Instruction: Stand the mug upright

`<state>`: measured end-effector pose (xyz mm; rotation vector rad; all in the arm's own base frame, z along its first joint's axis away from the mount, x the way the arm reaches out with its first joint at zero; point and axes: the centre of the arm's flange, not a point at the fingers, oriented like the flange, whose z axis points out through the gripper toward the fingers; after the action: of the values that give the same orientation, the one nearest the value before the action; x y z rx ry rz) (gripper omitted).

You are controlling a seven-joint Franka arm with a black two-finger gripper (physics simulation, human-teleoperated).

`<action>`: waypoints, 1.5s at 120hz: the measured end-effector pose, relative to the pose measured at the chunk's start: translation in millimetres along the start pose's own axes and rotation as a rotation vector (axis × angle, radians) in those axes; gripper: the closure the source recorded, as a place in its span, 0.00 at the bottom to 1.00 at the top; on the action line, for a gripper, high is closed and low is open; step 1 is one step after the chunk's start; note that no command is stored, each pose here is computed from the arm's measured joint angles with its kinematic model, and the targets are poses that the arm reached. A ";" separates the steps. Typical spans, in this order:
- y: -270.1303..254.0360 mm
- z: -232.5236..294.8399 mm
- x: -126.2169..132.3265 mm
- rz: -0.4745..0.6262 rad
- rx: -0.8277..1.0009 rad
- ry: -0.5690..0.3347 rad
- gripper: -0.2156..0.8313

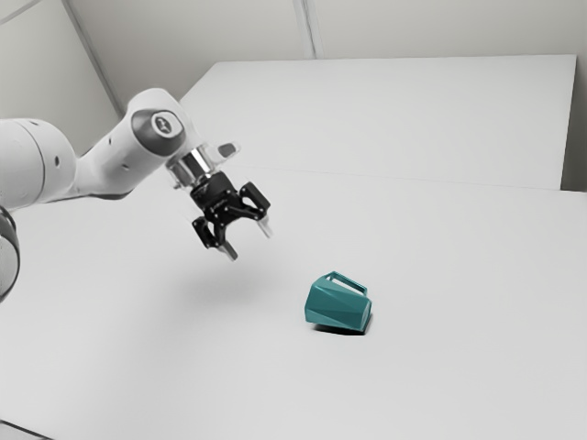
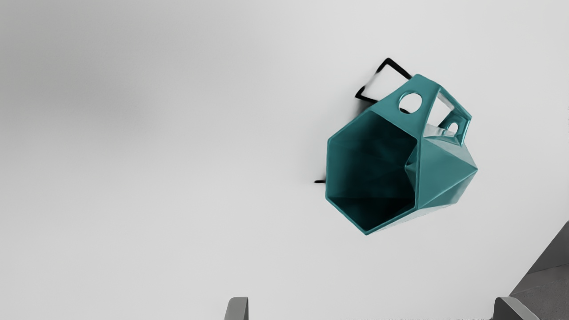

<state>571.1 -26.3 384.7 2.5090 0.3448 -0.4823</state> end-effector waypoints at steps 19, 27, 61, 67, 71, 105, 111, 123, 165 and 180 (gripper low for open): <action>4.0 28.5 10.5 -0.011 -0.025 -0.041 0.21; 6.5 39.5 14.9 -0.014 -0.036 -0.051 0.21; 22.9 81.6 24.2 -0.020 -0.086 -0.090 0.21; 23.9 86.7 26.0 -0.024 -0.095 -0.093 0.21; 26.2 90.4 26.5 -0.023 -0.099 -0.095 0.21; 45.6 112.8 30.1 -0.013 -0.128 -0.080 0.21; 47.4 116.4 31.0 -0.015 -0.133 -0.076 0.21; 50.1 123.3 32.9 -0.019 -0.141 -0.072 0.21; 58.0 144.4 38.0 -0.028 -0.152 -0.058 0.31; 59.9 146.1 38.8 -0.026 -0.141 -0.046 0.58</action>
<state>587.8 -152.2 283.2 2.3562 0.3806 -0.5069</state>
